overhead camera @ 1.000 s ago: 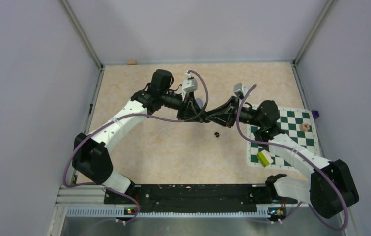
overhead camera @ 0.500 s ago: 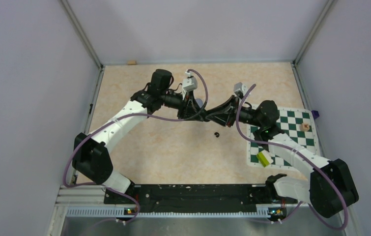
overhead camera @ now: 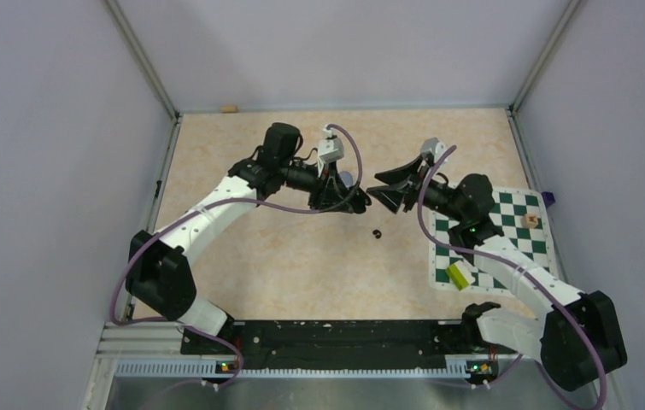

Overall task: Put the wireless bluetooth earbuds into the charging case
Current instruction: Open the charging case to the charging case, then pick up the right earbud from the center of the board.

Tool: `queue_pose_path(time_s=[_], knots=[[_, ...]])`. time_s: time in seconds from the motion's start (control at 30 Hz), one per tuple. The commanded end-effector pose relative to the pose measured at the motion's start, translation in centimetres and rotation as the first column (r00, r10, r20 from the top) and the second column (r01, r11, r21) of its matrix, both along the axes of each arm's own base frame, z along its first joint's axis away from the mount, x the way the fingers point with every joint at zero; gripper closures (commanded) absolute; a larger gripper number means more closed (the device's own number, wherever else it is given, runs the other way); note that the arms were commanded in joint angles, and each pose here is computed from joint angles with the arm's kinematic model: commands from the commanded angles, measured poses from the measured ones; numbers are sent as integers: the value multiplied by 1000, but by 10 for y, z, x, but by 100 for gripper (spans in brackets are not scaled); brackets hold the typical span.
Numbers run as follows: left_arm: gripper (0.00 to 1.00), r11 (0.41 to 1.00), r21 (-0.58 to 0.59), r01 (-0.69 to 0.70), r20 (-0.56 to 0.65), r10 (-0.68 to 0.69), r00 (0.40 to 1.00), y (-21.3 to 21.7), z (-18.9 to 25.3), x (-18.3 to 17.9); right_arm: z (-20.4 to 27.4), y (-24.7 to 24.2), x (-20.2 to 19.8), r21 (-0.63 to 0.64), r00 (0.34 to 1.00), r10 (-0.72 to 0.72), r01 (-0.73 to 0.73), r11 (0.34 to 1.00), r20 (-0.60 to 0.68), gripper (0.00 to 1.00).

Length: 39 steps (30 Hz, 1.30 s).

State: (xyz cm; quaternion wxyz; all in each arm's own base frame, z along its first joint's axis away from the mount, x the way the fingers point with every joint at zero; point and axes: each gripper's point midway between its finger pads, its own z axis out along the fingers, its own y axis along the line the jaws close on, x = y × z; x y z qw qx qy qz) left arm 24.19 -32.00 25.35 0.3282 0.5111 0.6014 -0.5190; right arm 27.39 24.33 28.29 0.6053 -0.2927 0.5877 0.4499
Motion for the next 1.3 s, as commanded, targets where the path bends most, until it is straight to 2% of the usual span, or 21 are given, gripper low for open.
queue_pose_path(time_s=[0.0,0.13,0.37,0.43,0.6,0.7,0.93,1.13,1.27], knots=[[100,999,-31,13,56,-11,998,1,15,-5,25,-2,-10,19,997,35,-36,999,71,48],[100,1000,-19,-15,61,16,998,4,12,2,35,-3,-17,3,994,68,-68,998,89,42],[100,994,10,-112,66,111,992,24,8,26,31,-18,6,-66,999,13,-11,998,34,42],[100,992,26,-125,74,122,990,32,5,29,15,-19,11,-133,1000,21,-19,991,14,42],[100,979,122,-164,70,157,985,50,-8,34,-62,-23,3,-337,994,101,-107,935,-36,44],[100,969,167,-184,79,173,982,58,-17,34,-104,-28,-3,-405,991,117,-135,904,-69,46],[100,954,175,-243,124,224,967,69,-28,37,-154,-38,15,-478,972,7,-123,870,-237,62],[100,953,131,-273,170,250,953,72,-24,32,-198,-42,30,-524,890,-103,-165,835,-445,81],[100,946,143,-291,215,257,942,78,-22,31,-221,-46,36,-542,825,-167,-189,819,-540,83]])
